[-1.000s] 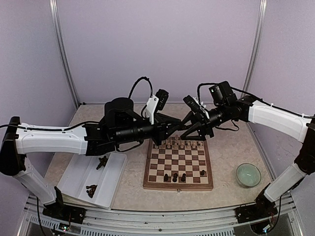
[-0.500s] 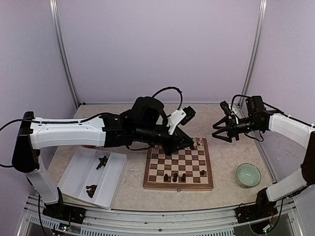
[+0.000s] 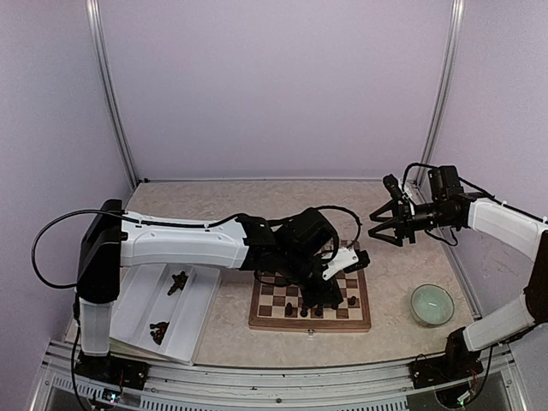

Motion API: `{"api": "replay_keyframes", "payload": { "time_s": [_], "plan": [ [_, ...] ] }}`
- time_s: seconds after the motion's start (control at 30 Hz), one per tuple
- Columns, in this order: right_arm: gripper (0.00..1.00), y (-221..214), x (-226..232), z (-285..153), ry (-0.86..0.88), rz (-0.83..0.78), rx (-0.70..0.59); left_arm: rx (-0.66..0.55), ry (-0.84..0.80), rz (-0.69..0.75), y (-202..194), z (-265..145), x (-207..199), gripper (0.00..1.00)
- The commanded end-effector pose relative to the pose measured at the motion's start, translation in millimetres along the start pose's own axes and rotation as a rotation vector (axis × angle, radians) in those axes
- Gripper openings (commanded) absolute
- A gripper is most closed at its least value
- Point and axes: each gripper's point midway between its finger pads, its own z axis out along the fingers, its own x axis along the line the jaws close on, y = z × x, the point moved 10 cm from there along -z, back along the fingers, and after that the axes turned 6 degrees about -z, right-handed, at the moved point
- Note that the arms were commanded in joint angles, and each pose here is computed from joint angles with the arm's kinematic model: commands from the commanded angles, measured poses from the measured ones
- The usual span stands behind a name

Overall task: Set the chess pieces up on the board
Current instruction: Place the bishop on f8.

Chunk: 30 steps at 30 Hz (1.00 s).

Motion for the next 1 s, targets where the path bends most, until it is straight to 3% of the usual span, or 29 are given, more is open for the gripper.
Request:
{"api": "replay_keyframes", "payload": {
  "time_s": [0.0, 0.77, 0.97],
  "plan": [
    [0.66, -2, 1, 0, 0.014, -0.008, -0.007, 0.030, 0.006, 0.040, 3, 7, -1, 0.09],
    [0.66, -5, 3, 1, 0.047, -0.001, -0.008, 0.134, 0.059, 0.032, -17, 47, 9, 0.15],
    [0.66, -6, 3, 1, 0.053, -0.001, -0.008, 0.139, 0.073, 0.030, -18, 49, 11, 0.26]
  ]
}}
